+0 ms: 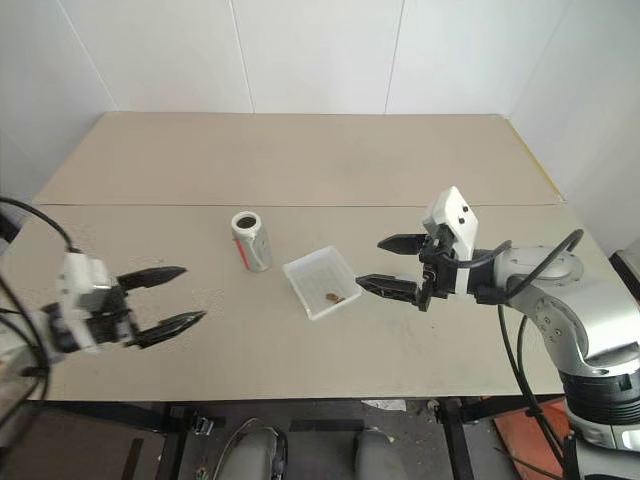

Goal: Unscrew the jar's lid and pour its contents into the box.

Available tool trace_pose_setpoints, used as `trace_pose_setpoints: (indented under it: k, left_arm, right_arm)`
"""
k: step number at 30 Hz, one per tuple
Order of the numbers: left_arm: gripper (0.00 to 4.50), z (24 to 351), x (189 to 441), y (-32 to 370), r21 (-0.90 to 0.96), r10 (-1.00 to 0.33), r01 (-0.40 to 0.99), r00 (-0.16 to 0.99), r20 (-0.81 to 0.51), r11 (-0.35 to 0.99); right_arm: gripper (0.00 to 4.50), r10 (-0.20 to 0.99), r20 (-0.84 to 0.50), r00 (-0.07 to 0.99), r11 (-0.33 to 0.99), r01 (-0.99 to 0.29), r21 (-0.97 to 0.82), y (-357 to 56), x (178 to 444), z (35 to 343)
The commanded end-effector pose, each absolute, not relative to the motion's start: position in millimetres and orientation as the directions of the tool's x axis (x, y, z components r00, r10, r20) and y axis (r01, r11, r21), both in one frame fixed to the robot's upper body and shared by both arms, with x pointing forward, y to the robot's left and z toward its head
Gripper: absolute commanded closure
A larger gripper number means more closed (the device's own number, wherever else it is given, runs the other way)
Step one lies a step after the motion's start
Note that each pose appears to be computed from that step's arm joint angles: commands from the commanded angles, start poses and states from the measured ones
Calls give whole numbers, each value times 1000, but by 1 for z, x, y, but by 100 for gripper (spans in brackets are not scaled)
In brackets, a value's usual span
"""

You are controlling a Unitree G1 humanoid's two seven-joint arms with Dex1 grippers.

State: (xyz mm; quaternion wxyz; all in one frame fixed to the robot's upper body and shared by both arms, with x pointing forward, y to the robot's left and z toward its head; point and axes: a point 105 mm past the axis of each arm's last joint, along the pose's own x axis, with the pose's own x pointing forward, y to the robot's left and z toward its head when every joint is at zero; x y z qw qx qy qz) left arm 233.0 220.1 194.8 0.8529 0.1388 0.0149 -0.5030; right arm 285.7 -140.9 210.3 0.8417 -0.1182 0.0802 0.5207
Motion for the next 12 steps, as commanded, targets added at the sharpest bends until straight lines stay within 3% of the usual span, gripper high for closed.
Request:
trace_pose_setpoints:
  k: [1,5,12]
  left_arm:
    - [2,229,219,232,232,-897,891,424,-121,390]
    - [2,245,215,241,239,-889,879,446,-105,413]
    - [2,243,210,241,234,-880,877,457,-130,420]
  right_arm:
    - [0,857,-236,459,427,-887,-175,-150,285,221]
    - [0,858,-240,454,420,-889,-180,-153,284,222]
    - [0,856,-237,458,417,-885,-206,-154,283,223]
